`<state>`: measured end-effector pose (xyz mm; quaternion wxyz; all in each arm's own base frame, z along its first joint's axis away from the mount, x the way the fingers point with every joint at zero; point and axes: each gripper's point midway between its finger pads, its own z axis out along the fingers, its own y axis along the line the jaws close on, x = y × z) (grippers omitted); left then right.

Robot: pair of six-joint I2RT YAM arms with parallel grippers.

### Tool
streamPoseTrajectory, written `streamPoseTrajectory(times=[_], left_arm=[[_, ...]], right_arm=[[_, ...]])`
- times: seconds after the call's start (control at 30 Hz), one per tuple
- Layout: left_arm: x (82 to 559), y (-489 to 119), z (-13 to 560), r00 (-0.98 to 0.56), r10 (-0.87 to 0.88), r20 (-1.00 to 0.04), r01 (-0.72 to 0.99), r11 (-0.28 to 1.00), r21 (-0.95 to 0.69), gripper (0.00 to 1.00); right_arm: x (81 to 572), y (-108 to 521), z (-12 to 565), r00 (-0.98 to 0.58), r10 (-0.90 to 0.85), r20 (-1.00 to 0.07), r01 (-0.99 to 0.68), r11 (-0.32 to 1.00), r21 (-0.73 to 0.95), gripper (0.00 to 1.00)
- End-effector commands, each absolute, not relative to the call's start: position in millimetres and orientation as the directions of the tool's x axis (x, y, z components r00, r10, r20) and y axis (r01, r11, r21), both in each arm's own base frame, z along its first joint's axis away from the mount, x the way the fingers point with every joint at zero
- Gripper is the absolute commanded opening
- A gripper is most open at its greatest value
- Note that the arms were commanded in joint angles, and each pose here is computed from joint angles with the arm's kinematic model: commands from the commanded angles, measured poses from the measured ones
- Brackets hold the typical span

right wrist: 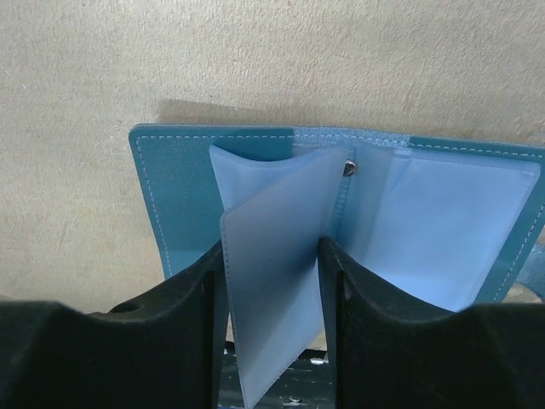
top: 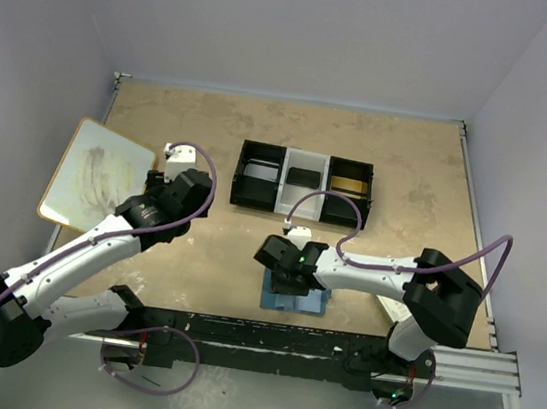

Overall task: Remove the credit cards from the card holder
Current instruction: Adjust the card holder at the center of the board.

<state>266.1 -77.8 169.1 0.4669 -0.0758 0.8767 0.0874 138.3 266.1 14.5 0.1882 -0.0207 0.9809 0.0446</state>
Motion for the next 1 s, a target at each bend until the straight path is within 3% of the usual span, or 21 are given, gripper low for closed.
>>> streamPoseTrajectory(times=[0.0, 0.1, 0.23, 0.47, 0.67, 0.97], left_arm=[[269.8, -78.5, 172.2, -0.539, -0.067, -0.839, -0.224, 0.972, 0.066, 0.72], [269.7, -78.1, 171.8, -0.540, -0.066, -0.839, -0.224, 0.972, 0.068, 0.72], [269.7, -78.7, 171.9, -0.541, -0.067, -0.838, -0.222, 0.973, 0.066, 0.72], [269.8, -79.5, 171.0, -0.544, -0.063, -0.837, -0.218, 0.974, 0.068, 0.72], [270.1, -80.4, 170.5, -0.546, -0.063, -0.835, -0.215, 0.974, 0.067, 0.71], [270.3, -81.0, 169.4, -0.549, -0.061, -0.833, -0.213, 0.975, 0.069, 0.71]], right_arm=[[134.6, 287.4, -3.2, -0.941, 0.000, -0.338, -0.062, 0.983, 0.172, 0.42], [134.8, 298.8, 3.7, -0.940, 0.011, -0.340, -0.072, 0.970, 0.231, 0.46], [134.1, 301.0, 3.6, -0.947, 0.003, -0.321, -0.070, 0.975, 0.213, 0.67], [143.9, 289.9, 35.4, -0.926, 0.035, -0.377, -0.034, 0.984, 0.175, 0.78], [151.3, 264.5, 64.7, -0.900, 0.053, -0.432, 0.012, 0.995, 0.097, 0.84], [141.0, 232.5, 50.8, -0.902, 0.129, -0.413, 0.112, 0.992, 0.064, 0.87]])
